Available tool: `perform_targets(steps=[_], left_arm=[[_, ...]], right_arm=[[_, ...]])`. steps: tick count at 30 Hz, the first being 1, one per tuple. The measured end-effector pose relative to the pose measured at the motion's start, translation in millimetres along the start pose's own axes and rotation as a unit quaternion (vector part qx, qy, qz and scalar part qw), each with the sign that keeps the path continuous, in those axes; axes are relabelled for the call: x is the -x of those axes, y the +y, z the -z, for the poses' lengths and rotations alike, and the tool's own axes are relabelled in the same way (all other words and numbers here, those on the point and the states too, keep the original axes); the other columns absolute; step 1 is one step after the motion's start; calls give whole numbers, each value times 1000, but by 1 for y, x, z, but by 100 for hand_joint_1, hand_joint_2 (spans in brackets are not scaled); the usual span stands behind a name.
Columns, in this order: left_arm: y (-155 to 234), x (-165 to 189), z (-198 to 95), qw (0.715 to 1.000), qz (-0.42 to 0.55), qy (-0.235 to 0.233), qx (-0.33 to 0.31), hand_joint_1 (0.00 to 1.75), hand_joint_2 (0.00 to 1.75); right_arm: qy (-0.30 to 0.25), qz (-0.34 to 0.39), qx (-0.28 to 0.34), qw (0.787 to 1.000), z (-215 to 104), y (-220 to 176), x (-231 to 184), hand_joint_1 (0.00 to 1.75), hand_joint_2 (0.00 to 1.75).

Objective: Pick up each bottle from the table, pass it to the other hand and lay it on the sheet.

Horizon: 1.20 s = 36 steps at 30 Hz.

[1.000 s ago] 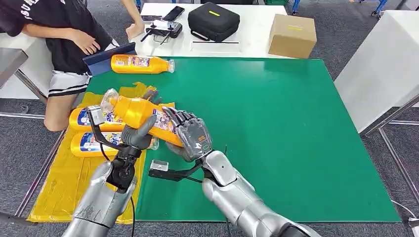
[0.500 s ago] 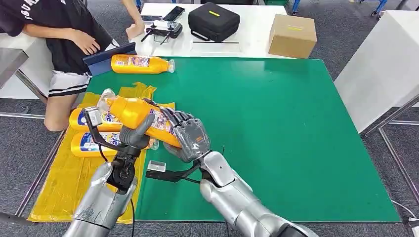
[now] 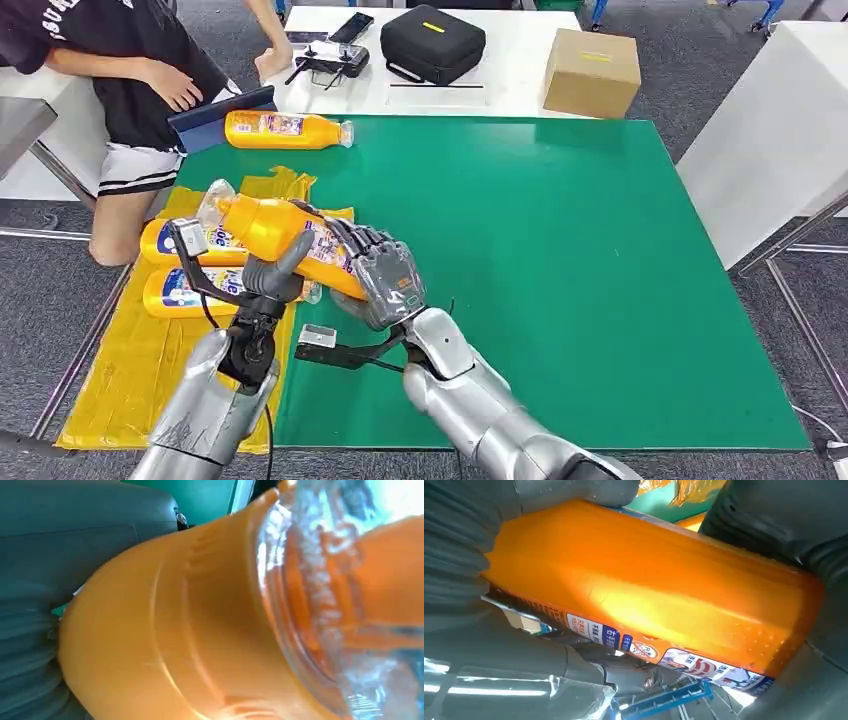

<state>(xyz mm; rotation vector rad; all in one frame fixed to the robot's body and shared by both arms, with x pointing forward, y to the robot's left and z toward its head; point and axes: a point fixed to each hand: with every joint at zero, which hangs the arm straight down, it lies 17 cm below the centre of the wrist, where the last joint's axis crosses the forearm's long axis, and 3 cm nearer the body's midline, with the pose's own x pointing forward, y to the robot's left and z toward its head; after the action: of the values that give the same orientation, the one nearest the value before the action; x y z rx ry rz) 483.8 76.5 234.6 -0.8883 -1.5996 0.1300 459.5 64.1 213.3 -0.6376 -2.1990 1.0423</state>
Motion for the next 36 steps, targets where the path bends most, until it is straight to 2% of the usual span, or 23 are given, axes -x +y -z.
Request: perform_targets(steps=[3, 8, 18, 21, 24, 30, 32, 33, 36], left_arm=[[2, -4, 0, 1000, 6, -9, -7, 175, 175], [14, -23, -1, 999, 16, -36, -29, 175, 175], [20, -35, -4, 998, 21, -51, -36, 175, 175], [27, -41, -5, 996, 36, -63, -51, 175, 175], [43, -54, -11, 993, 52, -80, -74, 175, 175], [78, -76, -27, 979, 115, -109, -126, 175, 175], [94, -87, -35, 960, 188, -128, -165, 175, 175], [104, -96, -40, 937, 253, -141, -194, 175, 175], [120, -125, -52, 841, 446, -166, -256, 175, 175]], right_arm=[[9, 15, 1, 1000, -3, 2, 2, 0, 175], [48, 81, -6, 996, -21, 13, 12, 0, 175], [54, 94, -3, 994, -29, 11, 14, 0, 175], [77, 137, -16, 987, -35, 16, 19, 0, 175], [82, 170, -10, 982, -46, 0, 23, 0, 175], [54, 171, 41, 983, -70, -55, 25, 0, 175], [44, 162, 63, 984, -82, -74, 23, 0, 175], [39, 153, 78, 984, -90, -85, 22, 0, 175], [41, 134, 108, 984, -117, -109, 23, 0, 175]])
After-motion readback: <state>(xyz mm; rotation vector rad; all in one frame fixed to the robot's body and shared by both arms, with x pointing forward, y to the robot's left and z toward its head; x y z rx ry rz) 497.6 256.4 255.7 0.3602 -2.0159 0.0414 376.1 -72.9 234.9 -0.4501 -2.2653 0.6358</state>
